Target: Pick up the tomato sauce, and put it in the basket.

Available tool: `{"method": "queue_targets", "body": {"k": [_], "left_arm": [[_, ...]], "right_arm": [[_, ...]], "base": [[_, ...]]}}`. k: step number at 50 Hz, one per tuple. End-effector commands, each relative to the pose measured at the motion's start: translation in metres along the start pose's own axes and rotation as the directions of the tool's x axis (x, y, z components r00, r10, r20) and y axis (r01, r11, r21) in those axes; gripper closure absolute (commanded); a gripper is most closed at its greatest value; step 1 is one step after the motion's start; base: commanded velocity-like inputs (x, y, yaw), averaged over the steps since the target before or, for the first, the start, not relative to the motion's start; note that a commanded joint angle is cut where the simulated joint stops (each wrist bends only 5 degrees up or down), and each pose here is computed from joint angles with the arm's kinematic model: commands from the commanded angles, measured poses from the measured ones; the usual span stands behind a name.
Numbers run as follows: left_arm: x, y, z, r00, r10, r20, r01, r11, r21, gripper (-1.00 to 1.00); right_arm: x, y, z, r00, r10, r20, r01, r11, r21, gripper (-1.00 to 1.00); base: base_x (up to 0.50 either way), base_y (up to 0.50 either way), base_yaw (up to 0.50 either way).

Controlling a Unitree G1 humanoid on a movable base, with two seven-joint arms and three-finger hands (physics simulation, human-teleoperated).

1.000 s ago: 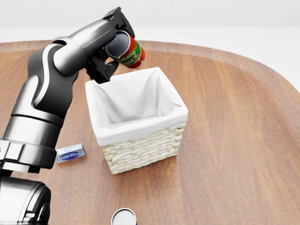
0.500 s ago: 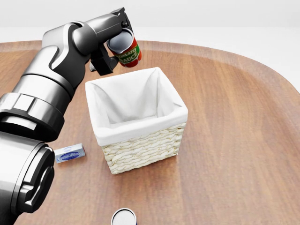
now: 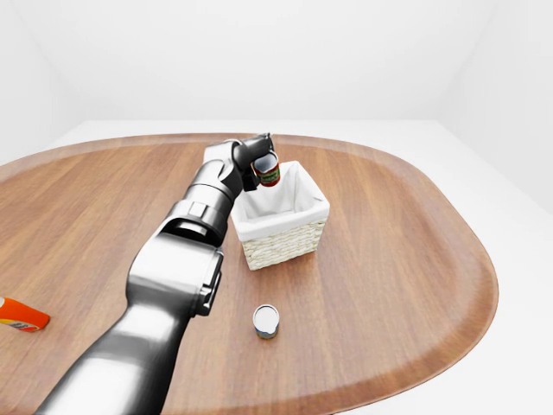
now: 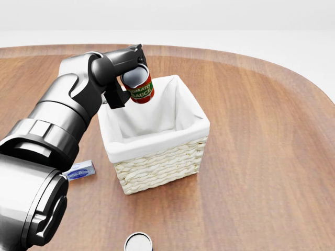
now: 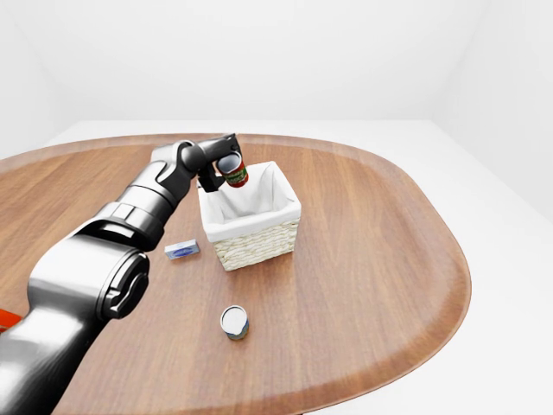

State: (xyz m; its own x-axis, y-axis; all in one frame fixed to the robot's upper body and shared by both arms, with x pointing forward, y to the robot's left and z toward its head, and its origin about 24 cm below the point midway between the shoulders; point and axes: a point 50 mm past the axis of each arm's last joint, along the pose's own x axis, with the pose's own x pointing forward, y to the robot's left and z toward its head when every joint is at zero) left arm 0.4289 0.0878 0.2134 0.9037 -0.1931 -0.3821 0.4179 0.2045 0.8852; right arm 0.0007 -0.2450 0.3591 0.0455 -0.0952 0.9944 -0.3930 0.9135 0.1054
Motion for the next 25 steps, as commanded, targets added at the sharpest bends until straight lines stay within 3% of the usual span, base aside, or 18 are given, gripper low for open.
{"method": "queue_targets", "body": {"k": [1, 5, 24, 25], "left_arm": [[0.0048, -0.0144, -0.0032, 1.000, -0.019, -0.003, 0.019, 1.000, -0.014, 1.00], [0.0075, -0.0231, -0.0054, 1.000, -0.030, -0.009, 0.030, 0.999, -0.016, 1.00], [0.0055, -0.0159, -0.0032, 1.000, -0.011, 0.004, 0.011, 0.999, -0.038, 1.00], [0.0050, -0.0143, -0.0022, 1.000, -0.008, 0.007, 0.009, 0.999, -0.037, -0.83]], "right_arm": [[-0.0008, -0.0008, 0.0007, 1.000, -0.004, 0.009, 0.004, 1.000, 0.006, -1.00], [-0.0005, -0.0004, 0.0006, 1.000, -0.002, 0.007, 0.001, 1.000, 0.004, -1.00], [0.0001, 0.0004, 0.0003, 1.000, 0.004, 0.003, -0.004, 1.000, 0.002, -1.00], [0.0004, 0.0005, -0.0003, 1.000, 0.003, -0.004, -0.003, 1.000, -0.002, -1.00]], "base": [[0.00, 0.00, 0.00], [0.00, 0.00, 0.00], [0.00, 0.00, 0.00], [0.00, 0.00, 0.00]]}}
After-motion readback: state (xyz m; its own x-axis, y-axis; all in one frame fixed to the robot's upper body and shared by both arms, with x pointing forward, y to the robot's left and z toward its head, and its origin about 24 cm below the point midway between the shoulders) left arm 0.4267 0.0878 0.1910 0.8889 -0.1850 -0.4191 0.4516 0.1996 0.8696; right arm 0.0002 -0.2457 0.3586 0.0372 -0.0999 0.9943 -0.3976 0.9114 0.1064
